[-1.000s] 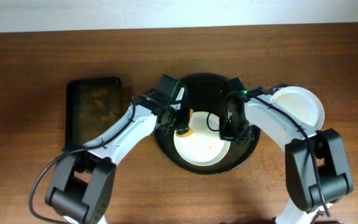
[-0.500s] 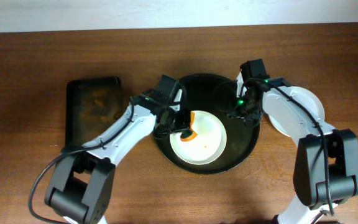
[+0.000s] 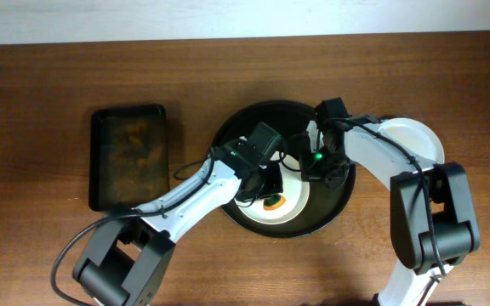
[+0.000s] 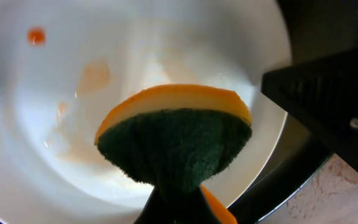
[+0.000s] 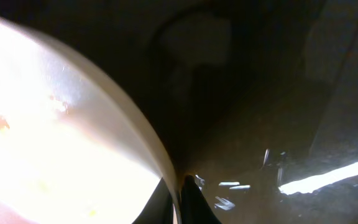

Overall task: Clean dirty plates on tray and stack at the side
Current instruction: 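Keep scrubbing the white plate's sauce with the left gripper's sponge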

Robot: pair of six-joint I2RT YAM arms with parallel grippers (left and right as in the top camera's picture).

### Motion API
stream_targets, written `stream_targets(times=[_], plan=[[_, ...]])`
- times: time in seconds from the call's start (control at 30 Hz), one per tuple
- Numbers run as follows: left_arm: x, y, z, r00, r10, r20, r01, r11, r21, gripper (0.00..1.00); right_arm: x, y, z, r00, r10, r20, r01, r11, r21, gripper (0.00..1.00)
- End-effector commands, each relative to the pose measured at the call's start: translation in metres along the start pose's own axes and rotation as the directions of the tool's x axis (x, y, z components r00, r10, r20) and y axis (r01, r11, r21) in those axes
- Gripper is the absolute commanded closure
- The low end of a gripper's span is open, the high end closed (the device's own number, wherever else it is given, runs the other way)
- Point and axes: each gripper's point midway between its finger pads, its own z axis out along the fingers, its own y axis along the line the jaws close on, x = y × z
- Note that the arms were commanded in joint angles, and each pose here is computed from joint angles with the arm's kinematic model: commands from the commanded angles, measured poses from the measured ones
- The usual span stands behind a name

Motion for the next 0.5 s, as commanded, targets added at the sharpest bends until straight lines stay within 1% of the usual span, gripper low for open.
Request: stream_targets(times=[0.0,0.07,0.17,0.3,0.33,0.47], plan=[[0.007,0.01,0.008,0.999,-0.046,0.005,0.046,0.999,-0.003,1.0,0.005,-0.003,0.004,0.998,0.052,-0.021,-0.052,0.999,0.014,0.96],[0.008,0.004,0.011,0.999,-0.04,0.003,0.04,0.999,0.035,1.0,0.009,-0.003,0.004,0.997,0.076,-0.034,-0.075,0.997,0.016,0.96],[0.012,-0.006,0.016,1.0,-0.012,0.008,0.011,0.999,0.053,1.0,0.018,-0.004,0.003,0.982,0.177,-0.067,-0.176,0.984,0.03,0.96],[0.011,-0.009,0.028,1.0,-0.006,0.015,0.005,0.998,0.057,1.0,0.03,-0.006,0.002,0.974,0.196,-0.112,-0.191,0.98,0.048,0.96],[0.013,-0.009,0.039,0.999,-0.033,-0.009,0.034,0.998,0.062,1.0,0.031,-0.006,0.002,0.973,0.197,-0.117,-0.192,0.98,0.05,0.96],[0.01,-0.007,0.059,0.999,-0.032,-0.008,0.032,0.997,0.063,1.0,0.032,-0.006,0.002,0.973,0.198,-0.119,-0.193,0.98,0.051,0.96]])
